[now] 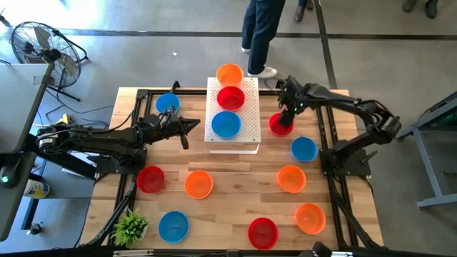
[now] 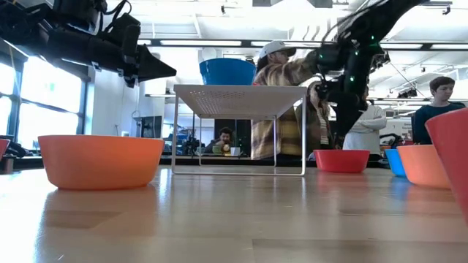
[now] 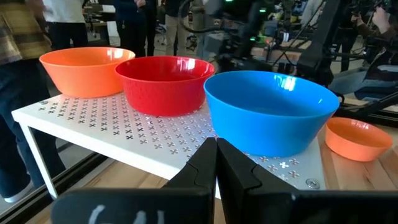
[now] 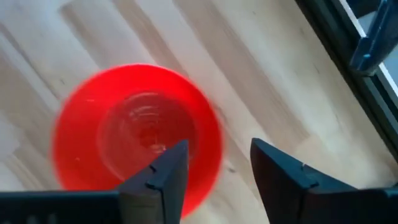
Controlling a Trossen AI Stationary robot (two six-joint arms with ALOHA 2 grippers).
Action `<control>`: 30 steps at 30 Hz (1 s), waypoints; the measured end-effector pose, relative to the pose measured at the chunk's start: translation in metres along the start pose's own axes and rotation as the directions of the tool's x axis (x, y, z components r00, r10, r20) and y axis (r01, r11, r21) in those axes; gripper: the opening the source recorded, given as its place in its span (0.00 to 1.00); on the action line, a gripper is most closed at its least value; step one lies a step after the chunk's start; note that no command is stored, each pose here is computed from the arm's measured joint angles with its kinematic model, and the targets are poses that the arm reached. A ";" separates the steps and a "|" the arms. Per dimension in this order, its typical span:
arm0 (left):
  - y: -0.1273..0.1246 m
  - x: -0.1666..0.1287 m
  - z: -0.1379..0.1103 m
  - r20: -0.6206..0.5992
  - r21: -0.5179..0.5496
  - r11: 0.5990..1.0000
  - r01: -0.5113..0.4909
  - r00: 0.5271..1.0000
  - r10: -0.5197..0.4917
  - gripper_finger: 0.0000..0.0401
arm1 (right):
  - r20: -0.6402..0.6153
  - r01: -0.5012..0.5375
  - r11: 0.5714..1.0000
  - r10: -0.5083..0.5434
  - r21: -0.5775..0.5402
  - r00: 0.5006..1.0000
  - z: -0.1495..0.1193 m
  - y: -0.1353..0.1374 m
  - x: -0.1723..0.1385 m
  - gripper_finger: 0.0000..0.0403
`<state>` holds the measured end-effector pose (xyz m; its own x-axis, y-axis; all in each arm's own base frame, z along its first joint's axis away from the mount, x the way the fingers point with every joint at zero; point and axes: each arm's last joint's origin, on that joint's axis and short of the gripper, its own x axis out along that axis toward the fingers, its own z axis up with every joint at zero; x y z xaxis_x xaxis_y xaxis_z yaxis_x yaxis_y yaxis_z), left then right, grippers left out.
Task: Pick & Place Mini bowls
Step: Stack the red bowl on top of the other red bowl on the shelf
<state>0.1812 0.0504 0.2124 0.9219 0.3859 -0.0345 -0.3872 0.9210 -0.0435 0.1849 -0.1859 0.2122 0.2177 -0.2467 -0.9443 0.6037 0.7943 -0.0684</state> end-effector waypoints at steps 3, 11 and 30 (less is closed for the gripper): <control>0.000 0.000 0.000 0.000 0.000 1.000 0.000 1.000 0.000 0.01 | 0.005 -0.048 0.999 0.048 -0.011 0.999 0.000 -0.014 0.007 0.40; 0.000 0.000 0.000 0.000 0.000 1.000 0.000 1.000 0.000 0.01 | -0.037 -0.131 0.991 0.131 0.005 0.991 0.003 -0.025 0.038 0.40; 0.000 0.000 0.000 -0.004 0.000 1.000 -0.001 1.000 0.001 0.01 | -0.106 -0.188 0.981 0.192 0.043 0.976 0.002 -0.026 0.049 0.01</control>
<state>0.1812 0.0504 0.2120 0.9215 0.3866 -0.0383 -0.3880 0.9206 -0.0432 0.1813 -0.2198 0.1681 0.2464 -0.0294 -0.9687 0.5845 0.8018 0.1244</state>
